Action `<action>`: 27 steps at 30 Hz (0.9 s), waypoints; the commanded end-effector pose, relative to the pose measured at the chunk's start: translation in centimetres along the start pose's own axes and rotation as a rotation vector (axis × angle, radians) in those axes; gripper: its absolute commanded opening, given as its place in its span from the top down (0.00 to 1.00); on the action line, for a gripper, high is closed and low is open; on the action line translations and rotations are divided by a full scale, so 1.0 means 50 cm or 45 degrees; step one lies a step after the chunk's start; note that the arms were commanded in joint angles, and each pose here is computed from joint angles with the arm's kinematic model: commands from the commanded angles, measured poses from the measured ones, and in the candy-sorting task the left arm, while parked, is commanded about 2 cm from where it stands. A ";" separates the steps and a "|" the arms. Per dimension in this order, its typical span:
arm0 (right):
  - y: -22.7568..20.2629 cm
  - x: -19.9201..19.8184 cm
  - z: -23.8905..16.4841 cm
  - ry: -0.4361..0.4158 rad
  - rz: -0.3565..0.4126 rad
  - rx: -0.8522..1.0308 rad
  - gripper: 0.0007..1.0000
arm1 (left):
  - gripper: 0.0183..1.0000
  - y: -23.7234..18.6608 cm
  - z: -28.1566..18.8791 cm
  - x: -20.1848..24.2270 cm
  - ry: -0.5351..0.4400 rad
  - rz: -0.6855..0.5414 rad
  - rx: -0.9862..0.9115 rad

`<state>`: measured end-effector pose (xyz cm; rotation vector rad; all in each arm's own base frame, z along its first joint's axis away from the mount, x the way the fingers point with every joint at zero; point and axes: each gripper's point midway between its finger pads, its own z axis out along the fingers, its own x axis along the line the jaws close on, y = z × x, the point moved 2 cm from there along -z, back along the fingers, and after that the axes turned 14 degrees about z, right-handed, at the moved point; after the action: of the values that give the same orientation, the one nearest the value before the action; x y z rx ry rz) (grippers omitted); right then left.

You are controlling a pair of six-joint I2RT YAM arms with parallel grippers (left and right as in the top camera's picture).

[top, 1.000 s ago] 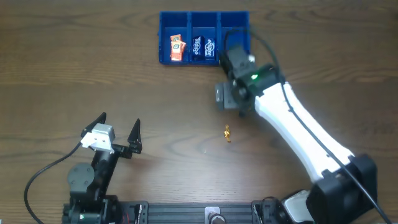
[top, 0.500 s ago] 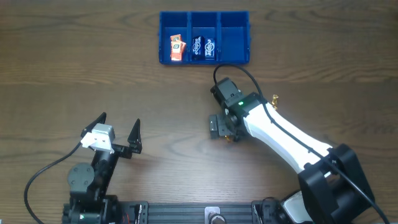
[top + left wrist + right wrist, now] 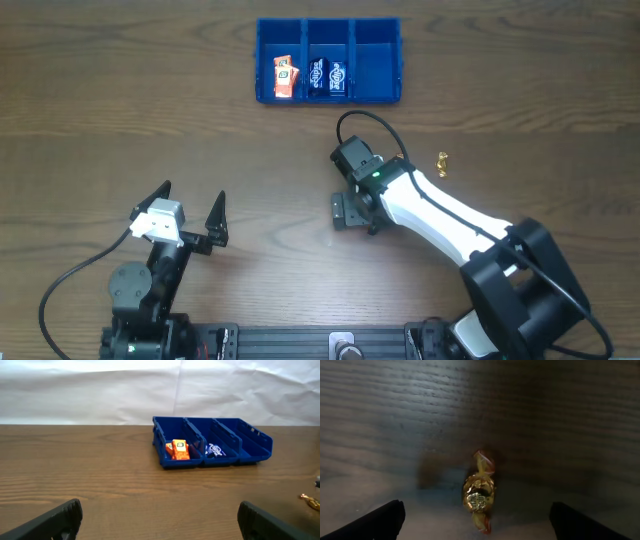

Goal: Sort Candies Into Trays

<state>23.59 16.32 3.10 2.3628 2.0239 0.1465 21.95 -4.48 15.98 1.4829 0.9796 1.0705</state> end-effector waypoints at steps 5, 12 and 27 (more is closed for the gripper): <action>-0.002 -0.001 0.027 -0.026 0.025 0.016 0.12 | 0.00 -0.029 0.002 -0.010 -0.031 0.007 0.053; 0.000 0.000 0.029 -0.025 0.025 0.014 0.24 | 0.00 -0.029 0.002 -0.010 -0.031 0.007 0.053; 0.011 -0.003 0.035 -0.042 0.030 -0.017 0.33 | 0.00 -0.029 0.002 -0.010 -0.031 0.007 0.053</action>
<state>24.25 16.66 1.97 2.3762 1.9980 0.1545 21.95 -4.48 15.98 1.4829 0.9796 1.0705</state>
